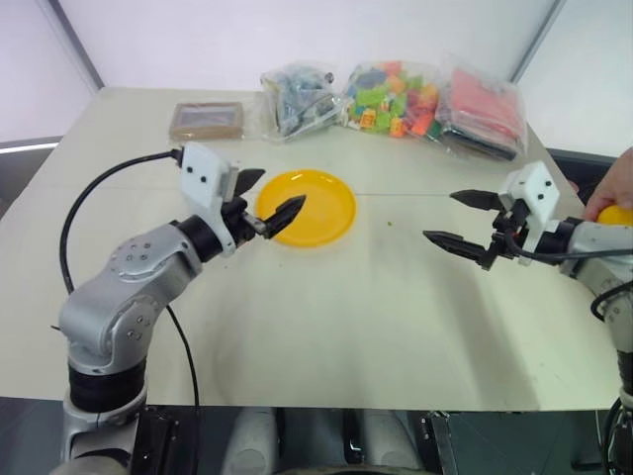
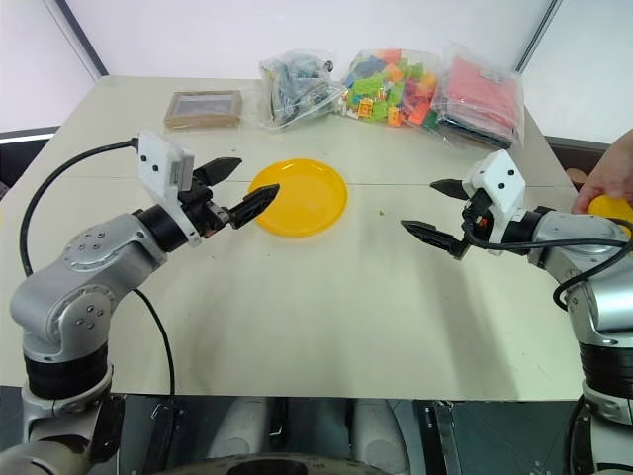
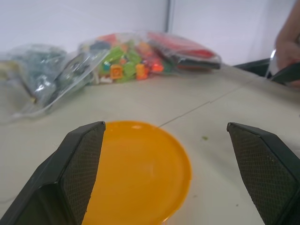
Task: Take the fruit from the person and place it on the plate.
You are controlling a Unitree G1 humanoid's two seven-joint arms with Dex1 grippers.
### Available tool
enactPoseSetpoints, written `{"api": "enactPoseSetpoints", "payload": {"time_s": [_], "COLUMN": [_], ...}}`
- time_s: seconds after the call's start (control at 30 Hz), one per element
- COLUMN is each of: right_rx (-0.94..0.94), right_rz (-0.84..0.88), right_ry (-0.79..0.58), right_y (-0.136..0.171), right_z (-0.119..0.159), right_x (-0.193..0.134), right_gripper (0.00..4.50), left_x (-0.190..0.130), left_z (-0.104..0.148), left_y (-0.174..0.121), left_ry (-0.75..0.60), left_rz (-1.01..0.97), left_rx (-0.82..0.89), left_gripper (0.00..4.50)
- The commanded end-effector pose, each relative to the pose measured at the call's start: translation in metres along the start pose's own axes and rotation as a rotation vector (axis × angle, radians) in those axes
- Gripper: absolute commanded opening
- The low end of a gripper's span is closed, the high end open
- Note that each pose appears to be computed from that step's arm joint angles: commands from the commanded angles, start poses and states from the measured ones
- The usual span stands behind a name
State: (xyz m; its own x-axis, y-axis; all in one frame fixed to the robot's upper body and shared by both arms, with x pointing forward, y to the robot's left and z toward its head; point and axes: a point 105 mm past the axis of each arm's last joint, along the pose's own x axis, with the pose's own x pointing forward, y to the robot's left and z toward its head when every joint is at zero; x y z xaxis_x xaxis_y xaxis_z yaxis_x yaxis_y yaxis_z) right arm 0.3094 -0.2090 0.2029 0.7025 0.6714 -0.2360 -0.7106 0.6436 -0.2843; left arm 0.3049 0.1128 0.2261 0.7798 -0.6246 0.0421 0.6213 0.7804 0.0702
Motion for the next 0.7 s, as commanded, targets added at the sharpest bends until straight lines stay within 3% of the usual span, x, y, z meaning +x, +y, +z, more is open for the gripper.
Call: {"api": "enactPoseSetpoints", "payload": {"time_s": [0.03, 0.7], "right_rx": [-0.038, -0.022], "right_rz": [-0.008, -0.011], "right_ry": [-0.025, -0.044], "right_y": [-0.0037, -0.0038], "right_z": [0.0125, 0.0152], "right_x": [-0.0039, -0.0039], "right_gripper": [4.50, 4.50], "left_x": [-0.0047, -0.0046], "left_z": [0.0062, 0.0015], "left_y": [0.0030, 0.0016], "left_ry": [-0.007, 0.009], "left_rz": [0.043, 0.049], "left_rx": [0.044, 0.049], "left_gripper": [4.35, 4.35]}}
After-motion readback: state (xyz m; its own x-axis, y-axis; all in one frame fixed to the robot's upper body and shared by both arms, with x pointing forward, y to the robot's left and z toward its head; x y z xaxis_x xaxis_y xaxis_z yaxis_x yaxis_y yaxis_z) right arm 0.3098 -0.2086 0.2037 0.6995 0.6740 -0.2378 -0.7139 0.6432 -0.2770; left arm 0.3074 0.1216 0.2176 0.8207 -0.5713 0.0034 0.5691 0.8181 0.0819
